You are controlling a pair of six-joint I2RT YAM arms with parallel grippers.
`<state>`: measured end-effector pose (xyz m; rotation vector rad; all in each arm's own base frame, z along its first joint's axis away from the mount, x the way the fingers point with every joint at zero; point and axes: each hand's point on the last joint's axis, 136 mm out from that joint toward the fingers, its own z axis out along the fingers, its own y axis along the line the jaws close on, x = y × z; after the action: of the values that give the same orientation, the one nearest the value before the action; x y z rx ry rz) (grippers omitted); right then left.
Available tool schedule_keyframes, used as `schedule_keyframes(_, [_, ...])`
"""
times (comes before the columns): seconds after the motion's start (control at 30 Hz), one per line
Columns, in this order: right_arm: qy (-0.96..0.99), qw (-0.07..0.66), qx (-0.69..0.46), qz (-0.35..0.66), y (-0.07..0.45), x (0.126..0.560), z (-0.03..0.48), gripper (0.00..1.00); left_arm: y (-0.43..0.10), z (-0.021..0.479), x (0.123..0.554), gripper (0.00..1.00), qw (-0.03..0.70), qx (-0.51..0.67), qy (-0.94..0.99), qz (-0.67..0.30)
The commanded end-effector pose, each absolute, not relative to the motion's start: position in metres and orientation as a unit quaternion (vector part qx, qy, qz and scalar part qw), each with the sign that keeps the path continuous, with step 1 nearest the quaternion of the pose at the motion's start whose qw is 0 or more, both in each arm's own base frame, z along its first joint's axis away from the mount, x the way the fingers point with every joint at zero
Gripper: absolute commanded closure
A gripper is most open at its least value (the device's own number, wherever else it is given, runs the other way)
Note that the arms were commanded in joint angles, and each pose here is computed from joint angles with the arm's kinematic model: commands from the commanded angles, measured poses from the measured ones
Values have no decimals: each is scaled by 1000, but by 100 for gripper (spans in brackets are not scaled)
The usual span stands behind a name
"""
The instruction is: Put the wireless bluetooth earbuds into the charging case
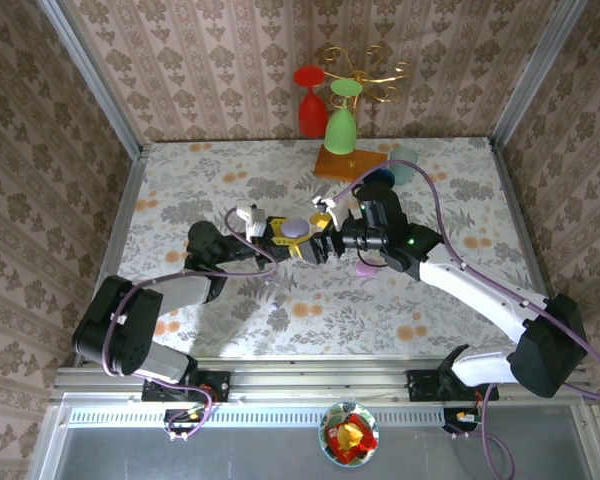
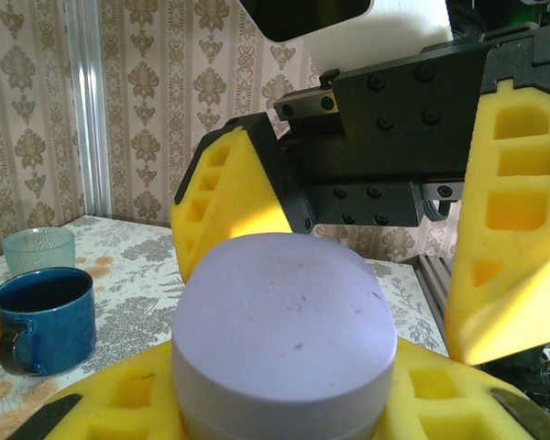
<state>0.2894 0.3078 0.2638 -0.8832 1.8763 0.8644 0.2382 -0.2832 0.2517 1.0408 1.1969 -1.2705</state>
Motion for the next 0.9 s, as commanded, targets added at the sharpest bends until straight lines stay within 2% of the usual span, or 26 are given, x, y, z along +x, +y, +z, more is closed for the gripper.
schedule_keyframes(0.0, [751,470,-339,318,304,305,277,21,-280,260,224,70,529,454,477,-535])
schedule_keyframes(0.2, [747,476,-288,365,299,312,295,22,-280,254,217,70,528,475,464,-529])
schedule_keyframes(0.63, [769,457,-269,357,300,331,296,22,-278,261,210,69,536,488,447,-524])
schedule_keyframes(0.87, [744,459,-283,394,306,317,309,22,-269,260,238,70,543,441,489,-521])
